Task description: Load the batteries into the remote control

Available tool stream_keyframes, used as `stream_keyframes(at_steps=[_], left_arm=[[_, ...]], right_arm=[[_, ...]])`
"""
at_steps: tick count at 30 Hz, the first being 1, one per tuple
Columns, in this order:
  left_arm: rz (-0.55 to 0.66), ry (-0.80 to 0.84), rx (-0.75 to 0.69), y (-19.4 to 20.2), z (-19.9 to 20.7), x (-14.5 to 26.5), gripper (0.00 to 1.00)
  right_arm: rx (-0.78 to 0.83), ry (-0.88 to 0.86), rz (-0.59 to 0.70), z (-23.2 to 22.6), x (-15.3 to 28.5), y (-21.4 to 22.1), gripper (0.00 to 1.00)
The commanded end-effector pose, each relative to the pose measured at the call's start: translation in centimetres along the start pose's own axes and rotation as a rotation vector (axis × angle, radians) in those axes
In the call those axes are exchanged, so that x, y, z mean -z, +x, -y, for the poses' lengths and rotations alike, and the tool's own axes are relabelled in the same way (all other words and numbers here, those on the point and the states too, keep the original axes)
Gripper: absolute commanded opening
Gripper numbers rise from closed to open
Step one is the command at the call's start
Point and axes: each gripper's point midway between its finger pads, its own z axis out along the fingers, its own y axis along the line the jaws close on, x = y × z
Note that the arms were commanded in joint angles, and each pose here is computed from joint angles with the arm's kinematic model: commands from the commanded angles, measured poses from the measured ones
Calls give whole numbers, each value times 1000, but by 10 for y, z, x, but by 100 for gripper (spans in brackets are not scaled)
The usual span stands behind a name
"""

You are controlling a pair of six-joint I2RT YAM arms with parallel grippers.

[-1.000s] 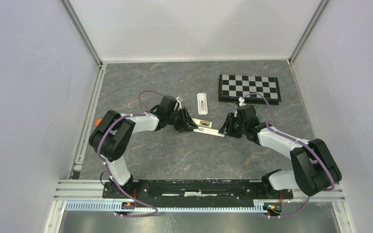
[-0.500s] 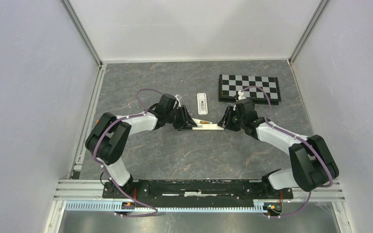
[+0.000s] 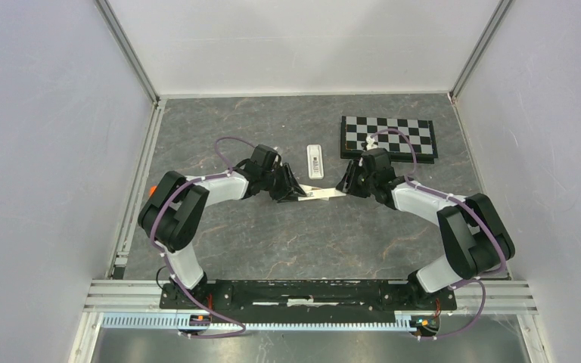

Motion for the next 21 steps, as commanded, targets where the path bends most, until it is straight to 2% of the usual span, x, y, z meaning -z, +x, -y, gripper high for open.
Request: stream_keyframes(at_steps=[1,6,13,21], left_arm=[[84,54,-55,-22,27,2,42],[108,27,-47,-27,23,4,44],[133,3,-44,-33,23,12,47],[123,67,-9,-34,37,15,46]], right_arm=[[32,-144,29,-38,0,-16,42],[35,-140,14,-36,-2,-11,43],[55,-111,16,-32,-2,-13,49],[52,-158,18,-46,-1,-22,49]])
